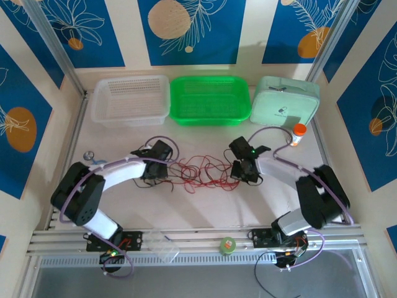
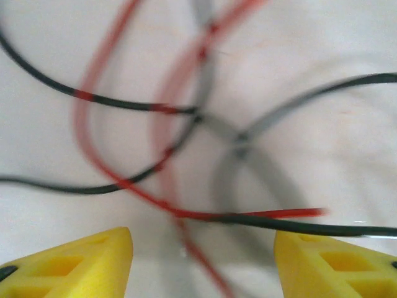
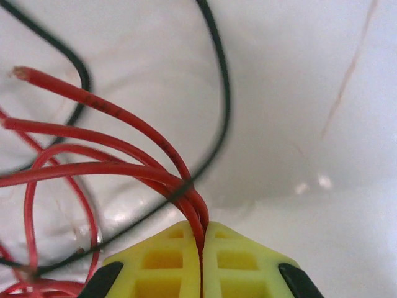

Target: Untangle the cables

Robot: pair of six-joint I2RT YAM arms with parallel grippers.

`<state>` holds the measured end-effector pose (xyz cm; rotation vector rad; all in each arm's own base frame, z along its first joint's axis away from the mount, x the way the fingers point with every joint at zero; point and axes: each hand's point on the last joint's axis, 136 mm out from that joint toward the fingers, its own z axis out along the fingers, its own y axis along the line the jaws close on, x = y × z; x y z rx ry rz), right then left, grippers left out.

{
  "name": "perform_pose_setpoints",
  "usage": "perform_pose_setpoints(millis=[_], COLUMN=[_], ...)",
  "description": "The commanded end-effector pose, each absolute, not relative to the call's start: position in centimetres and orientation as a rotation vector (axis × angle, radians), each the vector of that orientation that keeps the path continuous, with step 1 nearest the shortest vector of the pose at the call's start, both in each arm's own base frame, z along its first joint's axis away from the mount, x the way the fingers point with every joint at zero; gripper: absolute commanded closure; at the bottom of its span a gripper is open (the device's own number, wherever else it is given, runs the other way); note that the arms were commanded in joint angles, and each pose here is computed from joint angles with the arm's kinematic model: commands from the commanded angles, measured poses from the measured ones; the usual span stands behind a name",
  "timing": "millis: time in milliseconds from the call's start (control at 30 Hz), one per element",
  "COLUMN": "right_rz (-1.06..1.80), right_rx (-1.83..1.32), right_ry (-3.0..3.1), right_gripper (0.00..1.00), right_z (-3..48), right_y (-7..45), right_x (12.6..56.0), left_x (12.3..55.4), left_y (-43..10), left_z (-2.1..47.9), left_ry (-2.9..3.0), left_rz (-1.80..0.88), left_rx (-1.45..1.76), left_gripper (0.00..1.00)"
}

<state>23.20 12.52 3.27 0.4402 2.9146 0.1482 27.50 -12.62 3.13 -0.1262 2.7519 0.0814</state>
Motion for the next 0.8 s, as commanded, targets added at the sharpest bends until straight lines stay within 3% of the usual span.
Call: perform_pose_setpoints(millis=[0,100,300,400,567,767], right_rz=[0.391,0.453,0.417,0.421,0.435,0.416], right_rx=[0.563,0.496,0.245,0.110,0.002,0.024], right_ry=[2.912,2.923,2.903,2.872,2.856,2.897], right_gripper=[0.88,0.78,0.43,0.33,0.34,0.48], right_z=[3.8,5.1,9.4,11.4,12.1,11.5], right_y=[14.9,16.3,17.8,19.2,22.0,24.9], right_x=[21.9,21.1,21.1,21.9,25.1,28.7], left_x=[27.5,28.3,28.5,27.6,25.9,25.7], left_y=[-11.3,-12.6,-14.5,-15.7,-18.4,-17.5], left_z=[4.6,6.6,11.5,13.5,12.5,7.9], left_ry=[2.723,2.685,2.606,2.587,2.663,2.732], left_rz=[0.123,0.024,-0.143,-0.236,-0.342,-0.189], left_rx=[-0.067,-0.013,0.026,0.064,0.114,0.025], left_gripper=[0.36,0.33,0.27,0.23,0.22,0.28])
